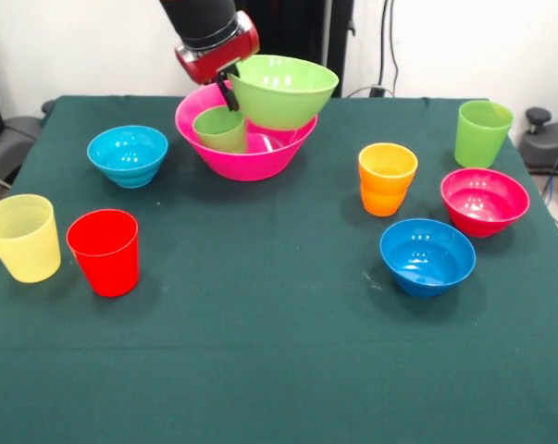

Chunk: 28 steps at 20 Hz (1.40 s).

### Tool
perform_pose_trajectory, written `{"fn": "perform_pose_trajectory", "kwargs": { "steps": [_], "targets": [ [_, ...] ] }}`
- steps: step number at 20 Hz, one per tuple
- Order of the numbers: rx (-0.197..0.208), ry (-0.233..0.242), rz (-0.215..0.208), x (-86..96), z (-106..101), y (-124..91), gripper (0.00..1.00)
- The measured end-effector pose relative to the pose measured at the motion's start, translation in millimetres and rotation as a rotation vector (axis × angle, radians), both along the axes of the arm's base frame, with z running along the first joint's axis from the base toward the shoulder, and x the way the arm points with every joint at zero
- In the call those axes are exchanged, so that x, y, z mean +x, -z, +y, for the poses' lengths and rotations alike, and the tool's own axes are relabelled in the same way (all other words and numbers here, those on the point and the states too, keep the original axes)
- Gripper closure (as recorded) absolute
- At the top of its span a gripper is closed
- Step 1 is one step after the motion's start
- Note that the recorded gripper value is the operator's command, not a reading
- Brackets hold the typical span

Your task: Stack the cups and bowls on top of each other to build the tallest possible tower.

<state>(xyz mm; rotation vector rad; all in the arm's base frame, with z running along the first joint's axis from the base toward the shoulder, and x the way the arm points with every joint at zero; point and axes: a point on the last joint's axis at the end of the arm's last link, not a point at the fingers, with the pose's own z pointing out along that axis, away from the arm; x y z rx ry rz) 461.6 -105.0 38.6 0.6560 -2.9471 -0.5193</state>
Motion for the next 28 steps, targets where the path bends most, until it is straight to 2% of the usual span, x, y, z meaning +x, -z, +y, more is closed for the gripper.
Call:
{"fn": "perform_pose_trajectory", "kwargs": {
  "steps": [6,8,14,21,28],
  "targets": [
    [-0.022,-0.010,0.019,21.3,-1.0,-37.2,1.00],
    [-0.045,-0.018,0.025,33.2,-1.8,-62.1,1.00],
    [-0.086,-0.041,0.014,44.0,-3.0,-87.1,1.00],
    [-0.091,-0.041,-0.004,46.7,-7.9,-92.3,1.00],
    [-0.084,-0.021,0.000,34.0,-31.2,-76.8,1.00]
  ]
}}
